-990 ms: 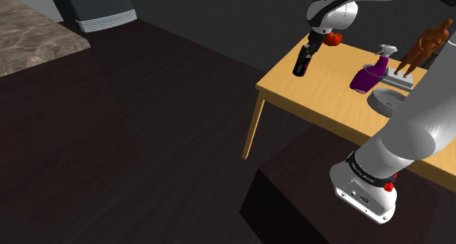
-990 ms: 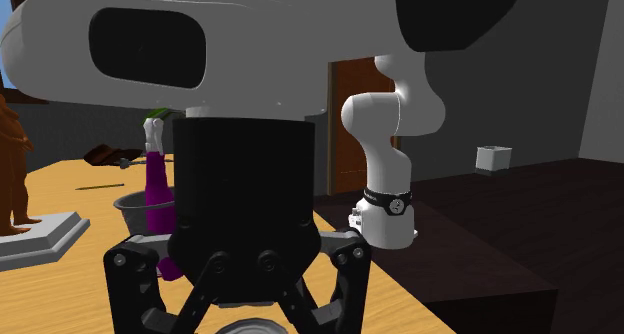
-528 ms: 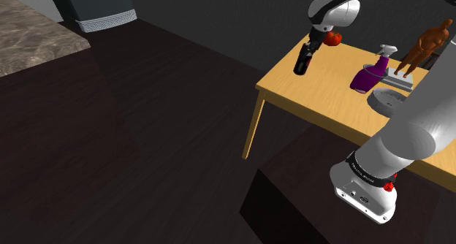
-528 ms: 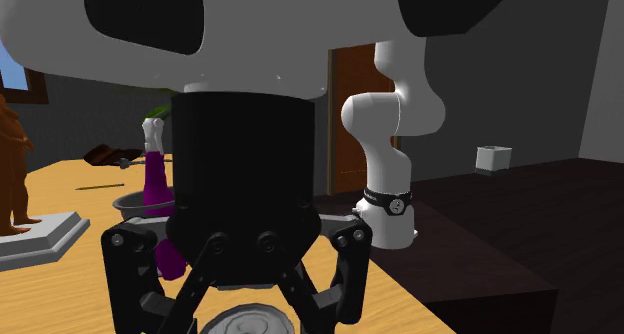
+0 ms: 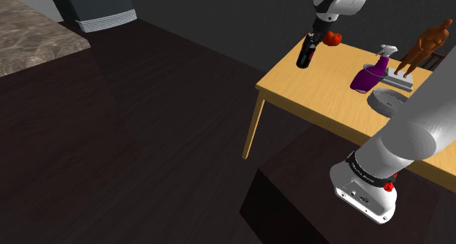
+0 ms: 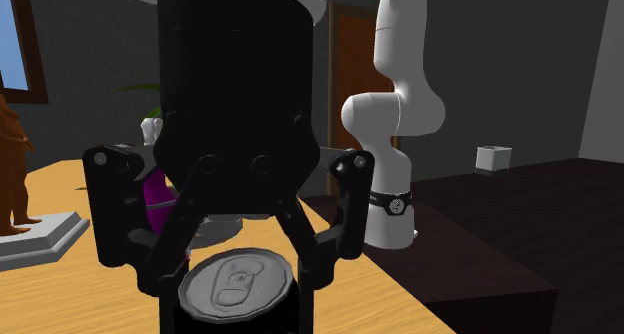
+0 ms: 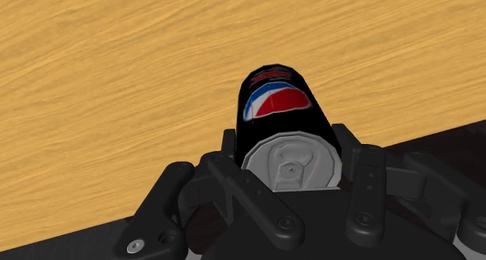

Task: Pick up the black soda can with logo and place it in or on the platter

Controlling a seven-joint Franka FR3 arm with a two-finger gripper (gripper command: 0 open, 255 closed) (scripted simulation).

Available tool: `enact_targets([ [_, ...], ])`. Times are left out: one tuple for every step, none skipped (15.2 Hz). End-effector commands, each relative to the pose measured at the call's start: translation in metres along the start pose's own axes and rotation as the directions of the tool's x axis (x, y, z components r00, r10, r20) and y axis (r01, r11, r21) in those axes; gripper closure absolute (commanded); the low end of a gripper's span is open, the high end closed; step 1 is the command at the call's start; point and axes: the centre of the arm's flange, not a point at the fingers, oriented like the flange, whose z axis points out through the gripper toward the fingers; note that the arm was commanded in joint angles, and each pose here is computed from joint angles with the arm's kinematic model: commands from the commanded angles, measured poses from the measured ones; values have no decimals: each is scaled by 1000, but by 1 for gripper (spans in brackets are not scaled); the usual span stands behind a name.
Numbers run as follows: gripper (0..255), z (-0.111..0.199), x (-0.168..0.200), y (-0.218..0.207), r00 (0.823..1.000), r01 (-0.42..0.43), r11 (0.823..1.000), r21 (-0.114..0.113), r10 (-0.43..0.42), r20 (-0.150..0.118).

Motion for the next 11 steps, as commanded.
enact_targets([
  [255, -11, 0, -1, 1000, 0, 1000, 0, 0, 0],
  [255, -16, 1, -1, 1000, 0, 1000, 0, 0, 0],
  [255, -21, 1, 0, 1000, 0, 1000, 0, 0, 0],
  [255, -27, 2, 0, 1000, 0, 1000, 0, 0, 0],
  [255, -32, 2, 0, 1000, 0, 1000, 0, 0, 0],
  [255, -37, 3, 0, 1000, 0, 1000, 0, 0, 0],
  [255, -42, 3, 0, 1000, 0, 1000, 0, 0, 0],
  [255, -48, 4, 1, 1000, 0, 1000, 0, 0, 0],
  [255, -53, 4, 1, 1000, 0, 1000, 0, 0, 0],
  [255, -58, 5, 1, 1000, 0, 1000, 0, 0, 0],
  [255, -63, 5, 1, 1000, 0, 1000, 0, 0, 0],
])
